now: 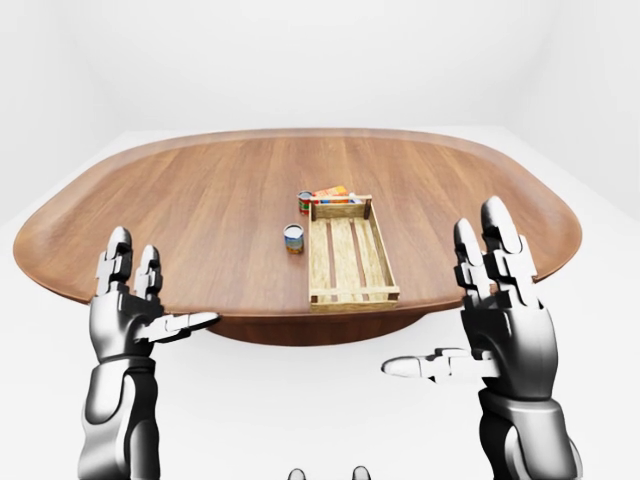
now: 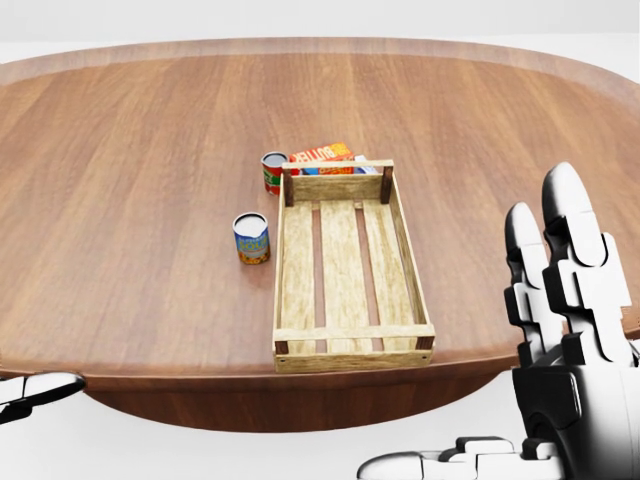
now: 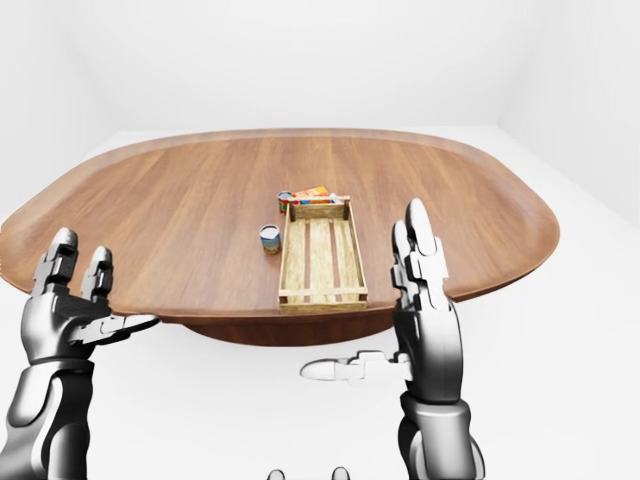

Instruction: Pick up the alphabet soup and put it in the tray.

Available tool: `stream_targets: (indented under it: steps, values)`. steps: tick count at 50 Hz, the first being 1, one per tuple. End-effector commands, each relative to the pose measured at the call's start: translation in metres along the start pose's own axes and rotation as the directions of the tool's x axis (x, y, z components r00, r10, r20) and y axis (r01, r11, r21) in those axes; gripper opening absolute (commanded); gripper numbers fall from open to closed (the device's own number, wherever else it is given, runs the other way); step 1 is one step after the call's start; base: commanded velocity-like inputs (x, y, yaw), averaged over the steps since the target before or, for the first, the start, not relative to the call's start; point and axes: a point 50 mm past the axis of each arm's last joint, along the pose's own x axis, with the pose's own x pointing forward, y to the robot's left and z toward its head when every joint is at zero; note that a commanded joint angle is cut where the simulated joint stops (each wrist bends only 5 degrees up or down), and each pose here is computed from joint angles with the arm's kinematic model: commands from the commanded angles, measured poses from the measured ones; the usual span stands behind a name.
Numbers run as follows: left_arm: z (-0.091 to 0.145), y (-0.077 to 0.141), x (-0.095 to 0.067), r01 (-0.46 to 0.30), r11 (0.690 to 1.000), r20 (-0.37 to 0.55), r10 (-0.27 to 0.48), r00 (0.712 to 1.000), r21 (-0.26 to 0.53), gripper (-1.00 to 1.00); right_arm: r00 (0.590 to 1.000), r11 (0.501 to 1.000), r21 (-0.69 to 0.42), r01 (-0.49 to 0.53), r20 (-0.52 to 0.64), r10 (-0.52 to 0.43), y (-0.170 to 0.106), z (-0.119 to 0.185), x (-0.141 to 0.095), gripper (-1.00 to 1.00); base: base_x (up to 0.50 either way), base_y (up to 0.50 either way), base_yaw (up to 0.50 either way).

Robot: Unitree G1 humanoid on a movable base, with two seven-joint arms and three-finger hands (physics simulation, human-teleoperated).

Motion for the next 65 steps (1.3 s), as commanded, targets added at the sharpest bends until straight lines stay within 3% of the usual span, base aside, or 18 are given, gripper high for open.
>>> stream_targets:
  steps: [1, 27, 55, 58, 65]
  values:
    - [0.004, 0.002, 0.002, -0.005, 1.000, 0.016, 0.005, 1.000, -0.001, 1.00, 0.999, 1.000, 0.002, -0.006, 0.042, 0.006, -0.001, 0.013, -0.004, 0.97, 0.50, -0.08, 0.00]
    - [0.001, 0.000, 0.002, 0.013, 1.000, 0.008, -0.013, 1.000, -0.016, 1.00, 1.000, 1.000, 0.014, -0.005, -0.015, 0.005, -0.003, 0.000, -0.003, 0.96, 0.50, -0.23, 0.00]
    - [0.004, 0.001, 0.000, 0.016, 1.000, 0.018, -0.016, 1.000, -0.018, 1.00, 1.000, 0.999, 0.029, -0.021, -0.012, 0.022, 0.001, 0.002, -0.005, 0.96, 0.50, -0.01, 0.00]
    - [-0.014, 0.003, -0.003, 0.016, 1.000, -0.056, -0.018, 0.998, -0.025, 1.00, 1.000, 0.999, 0.030, -0.023, -0.017, 0.024, 0.001, 0.001, -0.005, 0.96, 0.50, 0.02, 0.00]
    - [-0.018, 0.003, -0.004, 0.020, 0.999, -0.073, -0.022, 0.997, -0.026, 1.00, 1.000, 0.999, 0.032, -0.019, -0.011, 0.019, 0.000, 0.002, -0.005, 0.97, 0.50, 0.02, 0.00]
